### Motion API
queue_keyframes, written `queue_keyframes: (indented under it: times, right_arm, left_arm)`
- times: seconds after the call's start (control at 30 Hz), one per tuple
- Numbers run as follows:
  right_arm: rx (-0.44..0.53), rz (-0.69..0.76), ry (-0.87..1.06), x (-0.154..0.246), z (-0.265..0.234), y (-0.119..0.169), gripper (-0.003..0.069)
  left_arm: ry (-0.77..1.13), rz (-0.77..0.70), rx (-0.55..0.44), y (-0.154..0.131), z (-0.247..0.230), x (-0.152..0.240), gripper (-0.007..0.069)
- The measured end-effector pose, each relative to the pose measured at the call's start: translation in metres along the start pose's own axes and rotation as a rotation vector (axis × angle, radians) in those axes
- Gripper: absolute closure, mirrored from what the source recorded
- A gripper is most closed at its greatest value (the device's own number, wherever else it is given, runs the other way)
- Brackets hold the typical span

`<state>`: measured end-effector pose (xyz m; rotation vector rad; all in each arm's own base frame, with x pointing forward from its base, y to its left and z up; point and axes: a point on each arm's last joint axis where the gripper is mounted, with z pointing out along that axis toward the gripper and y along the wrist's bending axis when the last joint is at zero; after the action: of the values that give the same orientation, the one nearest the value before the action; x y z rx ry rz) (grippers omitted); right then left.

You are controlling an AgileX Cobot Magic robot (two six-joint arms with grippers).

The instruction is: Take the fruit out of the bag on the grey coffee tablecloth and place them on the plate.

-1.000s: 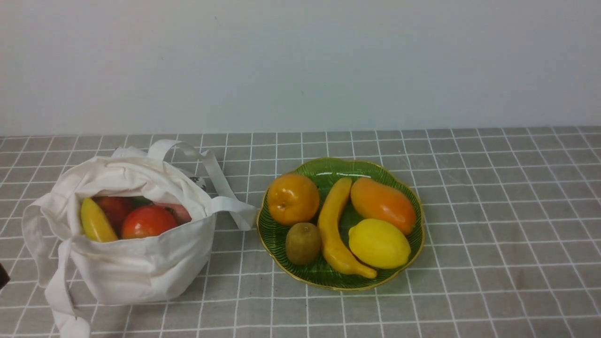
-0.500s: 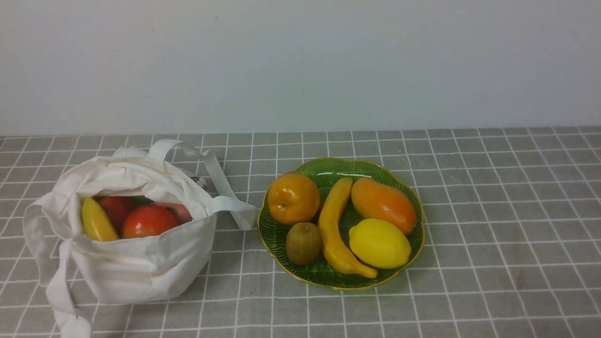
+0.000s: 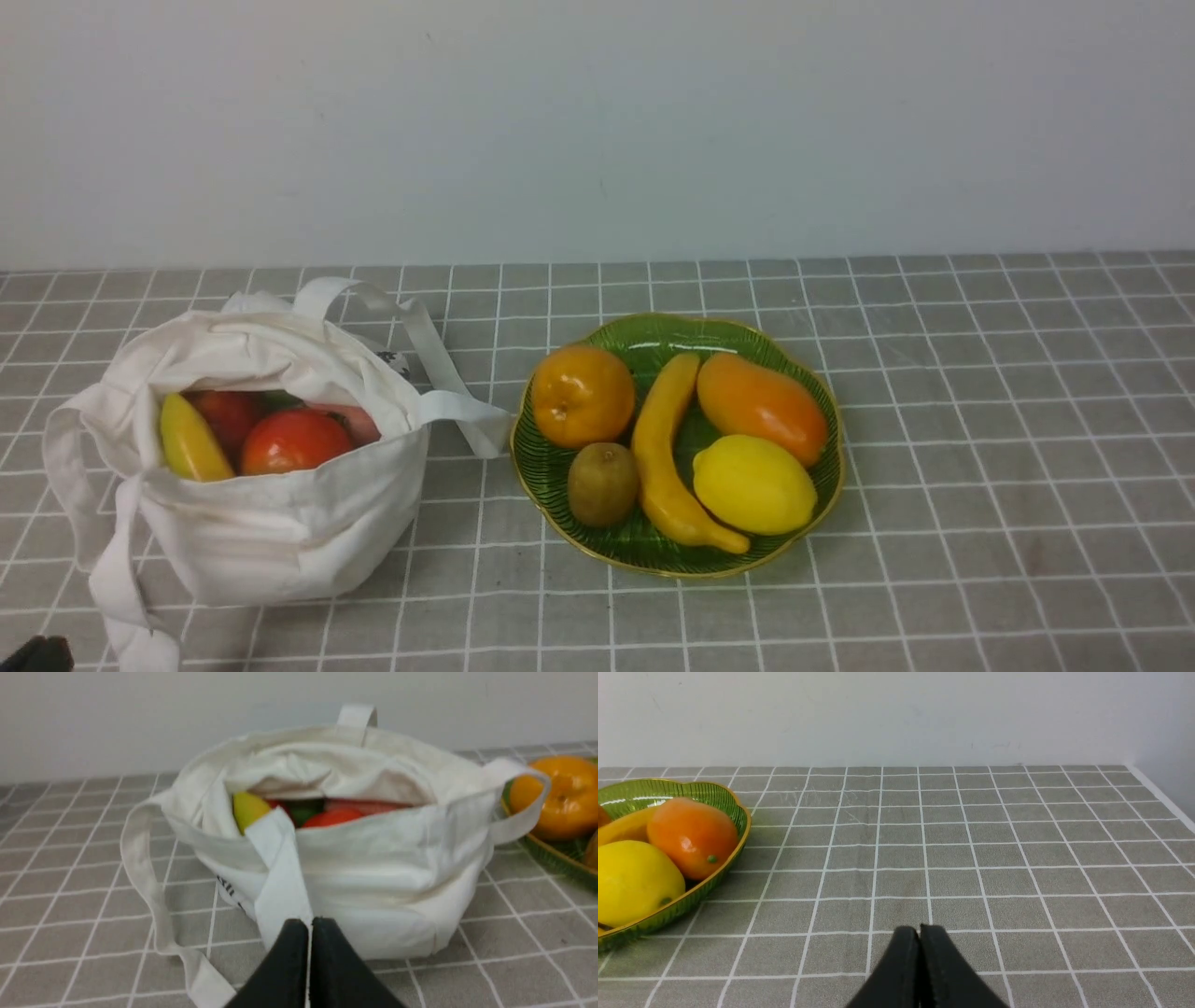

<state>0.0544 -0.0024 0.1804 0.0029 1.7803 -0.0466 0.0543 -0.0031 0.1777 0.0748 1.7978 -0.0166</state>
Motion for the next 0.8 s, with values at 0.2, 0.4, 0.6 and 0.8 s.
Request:
queue_keyframes:
  times: [0.2, 0.4, 0.6, 0.8]
  right_arm:
    - [0.000, 0.000, 0.000, 0.0000, 0.0000, 0.0000, 0.0674]
    - [0.000, 0.000, 0.000, 0.0000, 0.0000, 0.0000, 0.0674]
    - [0.000, 0.000, 0.000, 0.0000, 0.0000, 0.0000, 0.0674]
    - [0.000, 0.000, 0.000, 0.0000, 0.0000, 0.0000, 0.0674]
  left_arm:
    - [0.072, -0.001, 0.001, -0.0002, -0.0001, 0.0068, 0.0633]
    - [0.074, -0.001, 0.001, -0.0002, -0.0002, 0.0069, 0.0633]
    - [0.075, -0.001, 0.001, -0.0002, -0.0002, 0.0070, 0.0633]
    - [0.076, -0.001, 0.001, -0.0002, -0.0002, 0.0071, 0.0633]
